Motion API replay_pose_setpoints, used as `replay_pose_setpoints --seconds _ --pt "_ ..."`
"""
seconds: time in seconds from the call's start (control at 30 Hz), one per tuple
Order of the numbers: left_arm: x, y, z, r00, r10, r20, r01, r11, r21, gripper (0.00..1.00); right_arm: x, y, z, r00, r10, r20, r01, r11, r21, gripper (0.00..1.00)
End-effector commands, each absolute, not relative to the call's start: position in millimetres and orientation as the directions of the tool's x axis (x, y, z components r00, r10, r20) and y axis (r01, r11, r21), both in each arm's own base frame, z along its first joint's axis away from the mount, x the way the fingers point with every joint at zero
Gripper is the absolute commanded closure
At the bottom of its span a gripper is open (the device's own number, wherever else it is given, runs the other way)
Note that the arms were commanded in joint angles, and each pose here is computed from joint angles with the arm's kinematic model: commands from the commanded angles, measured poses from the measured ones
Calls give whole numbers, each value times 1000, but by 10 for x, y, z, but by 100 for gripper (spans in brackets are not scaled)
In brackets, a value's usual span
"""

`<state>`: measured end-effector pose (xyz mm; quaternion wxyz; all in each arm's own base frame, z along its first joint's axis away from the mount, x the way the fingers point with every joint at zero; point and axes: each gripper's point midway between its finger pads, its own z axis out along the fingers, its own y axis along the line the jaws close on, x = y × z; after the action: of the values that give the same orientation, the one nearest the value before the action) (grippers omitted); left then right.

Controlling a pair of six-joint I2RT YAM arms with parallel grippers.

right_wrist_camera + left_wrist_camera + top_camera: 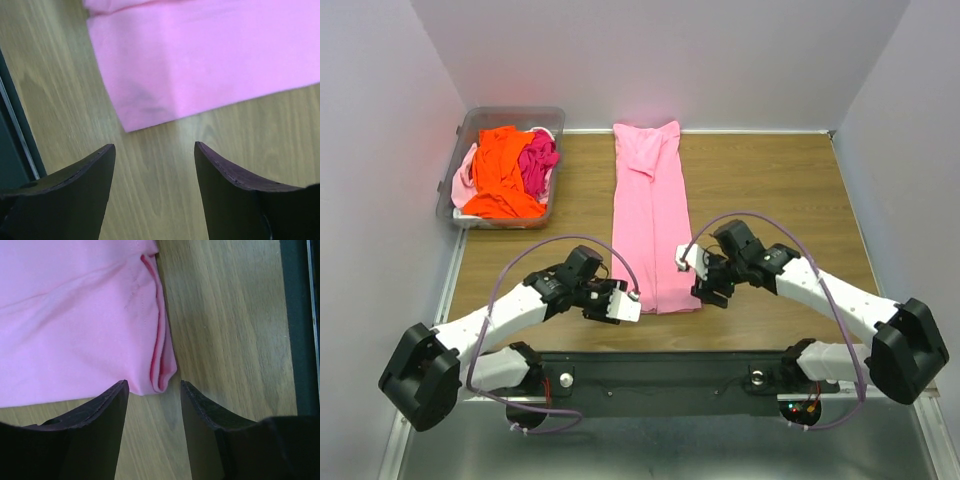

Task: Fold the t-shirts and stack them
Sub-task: Fold the tshirt

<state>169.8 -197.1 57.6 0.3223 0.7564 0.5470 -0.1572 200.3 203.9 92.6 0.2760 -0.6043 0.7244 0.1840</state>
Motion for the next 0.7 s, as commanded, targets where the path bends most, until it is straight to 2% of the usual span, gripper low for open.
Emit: replay_pose_setpoints --seconds 0.0,0.17,0.3,0.4,0.5,0.6,0.63,0.67 --pt "1822 -2067 563 439 702 -561 886 -235 400 42 2061 2188 839 123 -776 -619 -969 42 -245 29" --pt "1837 -2096 438 471 700 -538 871 -271 410 43 1965 2294 603 265 -766 -585 -934 -52 -354 29" --pt "1816 -2059 299 470 717 -515 875 -300 381 45 1980 2318 451 305 -770 -561 -915 -74 -395 30" --pt "1807 -2036 251 473 722 -505 874 -314 370 48 1973 2295 376 320 -775 -545 -911 -94 -401 34" --pt "1778 -2024 201 471 724 -504 877 -325 352 51 1953 2276 293 324 -780 -535 -912 -106 -397 42" --pt "1762 -2020 153 463 728 -506 883 -329 334 61 1962 2262 206 314 -794 -521 -915 -107 -388 56" --pt "1771 -2017 144 449 736 -506 890 -317 328 68 1966 2259 199 315 -796 -517 -914 -108 -390 61" --pt "1796 -2034 160 441 740 -508 893 -307 328 73 1977 2261 185 309 -801 -513 -916 -106 -387 73"
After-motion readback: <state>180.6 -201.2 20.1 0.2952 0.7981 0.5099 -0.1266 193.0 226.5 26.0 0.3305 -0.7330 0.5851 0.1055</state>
